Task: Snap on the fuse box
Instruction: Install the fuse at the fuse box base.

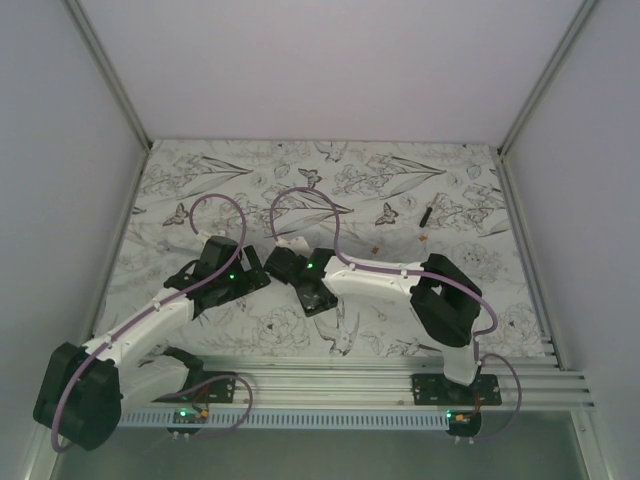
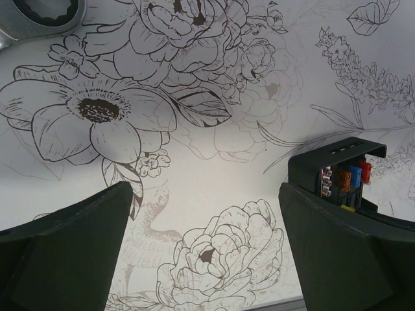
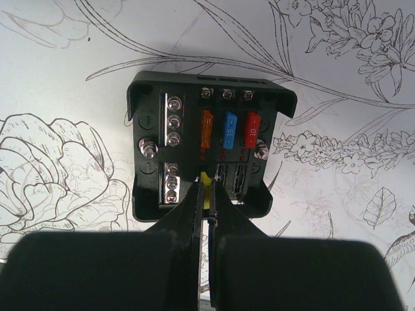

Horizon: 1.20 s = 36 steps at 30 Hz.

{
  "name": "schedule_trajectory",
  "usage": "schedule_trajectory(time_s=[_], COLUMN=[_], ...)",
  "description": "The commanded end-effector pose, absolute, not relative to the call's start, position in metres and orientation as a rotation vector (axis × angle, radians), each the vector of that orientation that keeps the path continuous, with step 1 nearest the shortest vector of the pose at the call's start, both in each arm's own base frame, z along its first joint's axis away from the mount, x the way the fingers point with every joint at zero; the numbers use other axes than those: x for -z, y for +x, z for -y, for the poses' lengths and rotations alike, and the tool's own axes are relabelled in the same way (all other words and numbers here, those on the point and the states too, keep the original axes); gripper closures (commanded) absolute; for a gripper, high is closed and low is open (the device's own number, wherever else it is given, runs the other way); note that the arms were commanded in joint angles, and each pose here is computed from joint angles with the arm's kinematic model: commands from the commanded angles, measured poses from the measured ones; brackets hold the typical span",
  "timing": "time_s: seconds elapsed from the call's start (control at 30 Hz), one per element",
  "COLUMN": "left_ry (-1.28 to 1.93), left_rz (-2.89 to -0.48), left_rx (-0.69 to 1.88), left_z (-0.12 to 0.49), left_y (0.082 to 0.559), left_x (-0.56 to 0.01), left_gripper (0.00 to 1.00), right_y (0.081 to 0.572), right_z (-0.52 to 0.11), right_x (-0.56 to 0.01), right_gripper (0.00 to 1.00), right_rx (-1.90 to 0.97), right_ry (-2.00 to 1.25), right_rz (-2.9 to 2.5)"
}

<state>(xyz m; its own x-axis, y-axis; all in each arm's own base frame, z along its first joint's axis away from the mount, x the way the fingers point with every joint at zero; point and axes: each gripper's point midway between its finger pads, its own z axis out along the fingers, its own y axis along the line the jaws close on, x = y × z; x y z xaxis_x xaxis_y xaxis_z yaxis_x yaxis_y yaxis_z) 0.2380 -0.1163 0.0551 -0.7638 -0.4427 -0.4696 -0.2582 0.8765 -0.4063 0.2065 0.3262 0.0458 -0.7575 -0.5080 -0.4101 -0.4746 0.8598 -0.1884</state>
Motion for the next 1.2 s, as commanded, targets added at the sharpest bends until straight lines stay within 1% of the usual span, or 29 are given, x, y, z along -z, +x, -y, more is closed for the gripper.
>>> schedule_trajectory(time_s=[0.0, 0.2, 0.47, 0.5, 0.57, 0.67, 0.73, 0.87, 0.97, 1.1, 1.17], left_ry=[-0.513, -0.514, -0.515, -0.514, -0.514, -0.514, -0.516, -0.514, -0.514, -0.512, -0.512], left_rz=[-2.522, -2.519, -2.519, -2.519, -2.521, -2.519, -2.519, -2.519, -2.519, -2.521, -2.520], left_rx=[0.404, 0.407, 0.413, 0.415, 0.416, 0.417, 0.418, 0.422, 0.423, 0.424, 0.425], left_z=[0.111, 0.112, 0.112, 0.113, 0.113, 0.113, 0.113, 0.113, 0.113, 0.114, 0.114], left_y=[0.226, 0.227, 0.226, 0.226, 0.226, 0.226, 0.226, 0.226, 0.226, 0.225, 0.226], left_x=[-0.044, -0.045, -0.045, -0.046, -0.045, -0.045, -0.046, -0.046, -0.046, -0.046, -0.046], left_gripper=[0.00, 0.00, 0.00, 0.00, 0.00, 0.00, 0.00, 0.00, 0.00, 0.00, 0.00], right_y=[0.204, 0.200, 0.199, 0.199, 0.199, 0.200, 0.200, 0.200, 0.201, 0.201, 0.202], right_z=[-0.330, -0.331, -0.336, -0.337, -0.337, -0.338, -0.341, -0.343, -0.342, -0.339, -0.336], right_x=[-0.035, -0.030, -0.039, -0.040, -0.043, -0.048, -0.052, -0.057, -0.058, -0.056, -0.057], right_gripper=[1.00, 1.00, 1.00, 0.99, 0.92, 0.88, 0.83, 0.78, 0.77, 0.81, 0.81], right_rx=[0.114, 0.138, 0.118, 0.112, 0.100, 0.087, 0.062, 0.039, 0.035, 0.046, 0.048], right_ry=[-0.714, -0.738, -0.723, -0.719, -0.708, -0.691, -0.687, -0.677, -0.666, -0.647, -0.634], right_rz=[-2.567, -2.560, -2.538, -2.536, -2.534, -2.526, -2.521, -2.511, -2.512, -2.516, -2.518])
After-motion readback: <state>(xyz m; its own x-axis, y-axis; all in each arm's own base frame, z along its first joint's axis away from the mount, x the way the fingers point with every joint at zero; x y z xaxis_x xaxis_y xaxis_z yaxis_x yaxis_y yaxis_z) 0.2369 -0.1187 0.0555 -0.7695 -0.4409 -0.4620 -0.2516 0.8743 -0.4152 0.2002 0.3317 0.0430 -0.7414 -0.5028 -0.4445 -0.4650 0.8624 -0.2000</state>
